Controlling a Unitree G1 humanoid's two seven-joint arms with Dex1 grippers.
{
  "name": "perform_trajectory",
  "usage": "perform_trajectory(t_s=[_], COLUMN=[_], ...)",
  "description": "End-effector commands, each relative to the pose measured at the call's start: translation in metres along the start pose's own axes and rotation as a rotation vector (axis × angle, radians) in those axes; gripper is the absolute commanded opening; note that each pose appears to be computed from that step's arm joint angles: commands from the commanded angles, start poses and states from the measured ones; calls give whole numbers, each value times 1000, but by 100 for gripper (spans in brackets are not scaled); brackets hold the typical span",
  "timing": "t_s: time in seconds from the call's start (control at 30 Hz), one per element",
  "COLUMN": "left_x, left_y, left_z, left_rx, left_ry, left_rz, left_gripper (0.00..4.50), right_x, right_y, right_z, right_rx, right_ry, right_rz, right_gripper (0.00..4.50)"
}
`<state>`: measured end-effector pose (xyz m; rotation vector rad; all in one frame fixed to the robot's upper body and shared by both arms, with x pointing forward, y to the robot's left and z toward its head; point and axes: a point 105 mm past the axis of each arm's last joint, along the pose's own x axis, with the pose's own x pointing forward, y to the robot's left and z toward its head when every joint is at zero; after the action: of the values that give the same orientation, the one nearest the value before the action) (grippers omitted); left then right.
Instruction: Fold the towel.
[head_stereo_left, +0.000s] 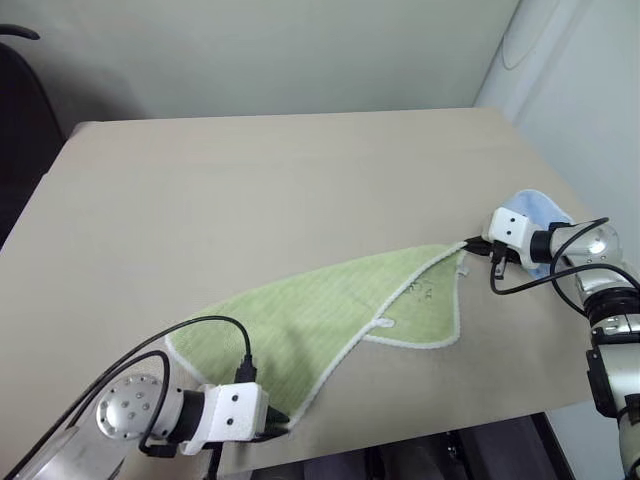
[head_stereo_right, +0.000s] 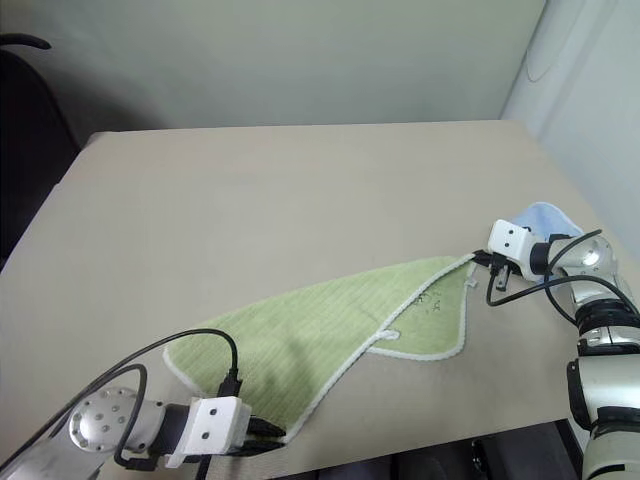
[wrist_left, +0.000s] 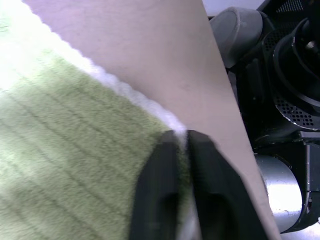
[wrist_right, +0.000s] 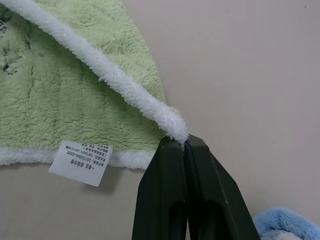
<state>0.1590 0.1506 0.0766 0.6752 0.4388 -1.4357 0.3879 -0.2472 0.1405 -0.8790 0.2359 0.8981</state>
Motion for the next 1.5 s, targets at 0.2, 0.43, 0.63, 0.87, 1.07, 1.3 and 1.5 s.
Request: perform_trajectory(t_s=[0.2,0.43,0.63,0.87,1.07,1.3,1.5], left_x=[-15,-44,-81,-130,-199,-258,-271], left_y=[13,41,80,135,208,256,246], left_z=[8,31,56,82,102,118,114], left_rx=[-37,-159,-210,-197,-178,-107,-49], left_ry=[-54,-200,-375,-567,-768,-855,-833], left_rz=[85,254,439,689,1024,1251,1226], left_gripper=[7,7,7,7,7,7,7], right_x=[-6,-2,2,-4,-21,-50,-72], right_y=[-13,-15,-18,-45,-90,-131,-145], right_z=[12,14,20,38,73,105,127], right_rx=[-15,-12,-11,-34,-84,-164,-211], right_ry=[-49,-59,-86,-114,-145,-126,-180], right_rz=[-66,-85,-94,-203,-389,-578,-652], right_gripper=[0,0,0,0,0,0,0])
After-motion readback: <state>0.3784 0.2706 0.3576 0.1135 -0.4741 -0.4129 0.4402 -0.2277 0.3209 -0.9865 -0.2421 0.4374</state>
